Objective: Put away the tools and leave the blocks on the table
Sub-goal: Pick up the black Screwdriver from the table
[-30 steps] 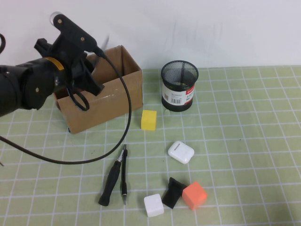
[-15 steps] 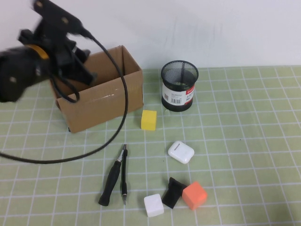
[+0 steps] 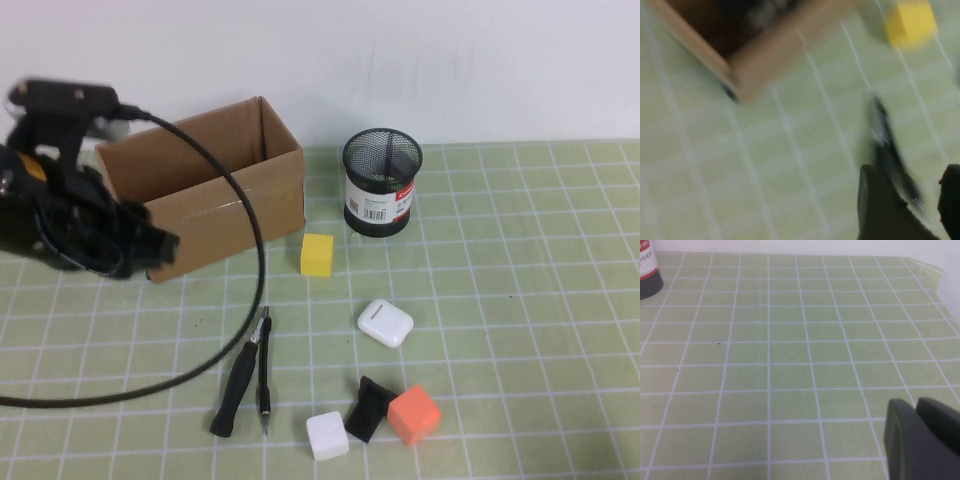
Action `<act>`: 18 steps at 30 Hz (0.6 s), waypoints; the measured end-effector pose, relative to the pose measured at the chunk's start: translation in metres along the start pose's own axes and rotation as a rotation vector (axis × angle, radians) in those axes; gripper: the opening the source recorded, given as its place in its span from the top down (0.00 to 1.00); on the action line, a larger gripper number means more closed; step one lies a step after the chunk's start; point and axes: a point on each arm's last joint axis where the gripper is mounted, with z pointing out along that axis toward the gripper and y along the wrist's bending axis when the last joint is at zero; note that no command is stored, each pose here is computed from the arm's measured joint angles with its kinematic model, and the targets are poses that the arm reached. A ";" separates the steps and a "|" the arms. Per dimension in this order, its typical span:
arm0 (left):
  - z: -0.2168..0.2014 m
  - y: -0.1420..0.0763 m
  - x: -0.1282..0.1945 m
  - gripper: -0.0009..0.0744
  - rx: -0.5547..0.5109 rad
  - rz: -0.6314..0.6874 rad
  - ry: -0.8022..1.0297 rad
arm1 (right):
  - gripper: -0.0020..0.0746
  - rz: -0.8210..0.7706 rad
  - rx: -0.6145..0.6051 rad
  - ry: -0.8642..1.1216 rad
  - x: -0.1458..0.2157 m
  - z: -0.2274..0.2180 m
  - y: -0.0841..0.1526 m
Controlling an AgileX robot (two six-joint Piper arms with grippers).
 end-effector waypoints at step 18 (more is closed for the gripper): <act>0.059 -0.042 0.032 0.68 0.092 -0.082 0.289 | 0.98 0.000 0.000 0.000 0.000 0.000 0.000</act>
